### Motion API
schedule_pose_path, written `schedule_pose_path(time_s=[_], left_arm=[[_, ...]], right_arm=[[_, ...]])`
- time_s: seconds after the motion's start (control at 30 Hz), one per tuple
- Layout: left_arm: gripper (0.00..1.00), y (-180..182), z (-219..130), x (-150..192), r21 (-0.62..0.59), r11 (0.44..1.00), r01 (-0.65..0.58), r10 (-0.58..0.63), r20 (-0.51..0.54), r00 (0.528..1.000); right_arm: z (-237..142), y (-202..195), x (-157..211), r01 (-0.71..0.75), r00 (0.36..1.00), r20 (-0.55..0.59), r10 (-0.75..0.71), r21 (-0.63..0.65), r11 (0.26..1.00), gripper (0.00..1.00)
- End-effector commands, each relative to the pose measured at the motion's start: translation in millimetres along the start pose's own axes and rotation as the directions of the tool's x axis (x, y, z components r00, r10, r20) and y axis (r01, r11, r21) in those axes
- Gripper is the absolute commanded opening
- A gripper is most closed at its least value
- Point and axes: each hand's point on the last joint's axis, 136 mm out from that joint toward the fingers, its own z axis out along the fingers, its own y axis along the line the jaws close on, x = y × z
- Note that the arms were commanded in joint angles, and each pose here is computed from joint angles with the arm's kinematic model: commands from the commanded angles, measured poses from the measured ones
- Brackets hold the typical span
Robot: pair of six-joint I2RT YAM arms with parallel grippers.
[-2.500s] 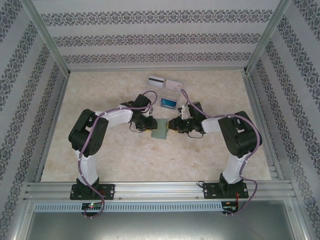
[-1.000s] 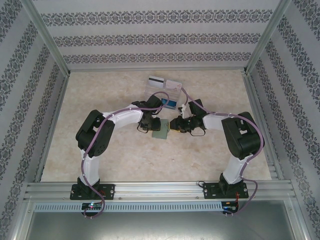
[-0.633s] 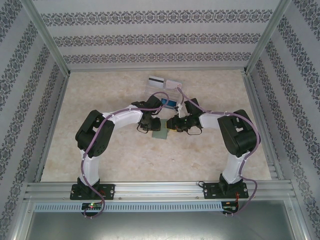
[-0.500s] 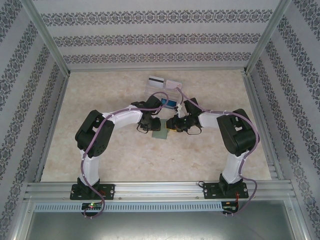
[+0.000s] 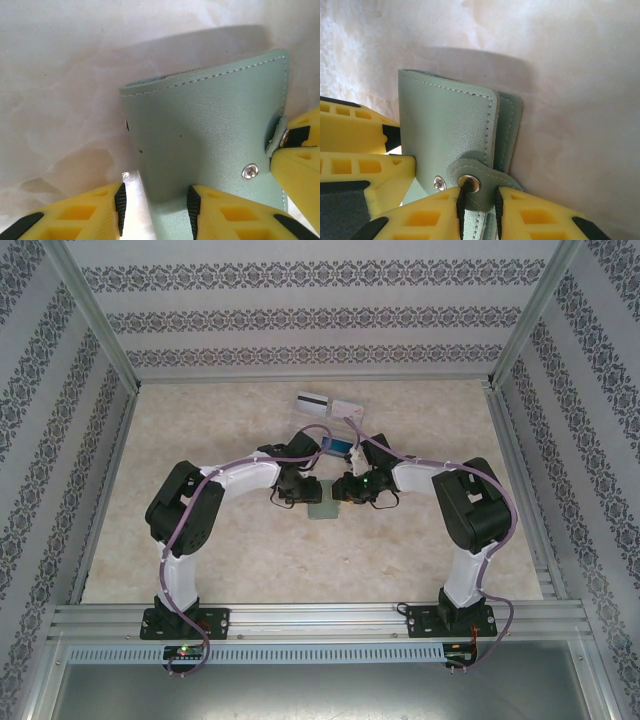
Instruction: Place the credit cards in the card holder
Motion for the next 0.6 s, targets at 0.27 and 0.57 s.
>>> schedule_pose_path(time_s=[0.27, 0.57], left_arm=[[0.45, -18.9, 19.5, -4.7, 0.15, 0.988, 0.038, -0.036, -0.016, 0.999], [0.49, -21.7, -24.4, -38.7, 0.196, 0.98, 0.022, -0.05, 0.137, 0.989]], right_arm=[[8.9, -19.9, 18.3, -0.015, 0.998, -0.055, 0.02, 0.093, 0.996, 0.26], [9.2, -19.9, 19.1, -0.019, 0.998, -0.055, 0.024, 0.09, 0.996, 0.26]])
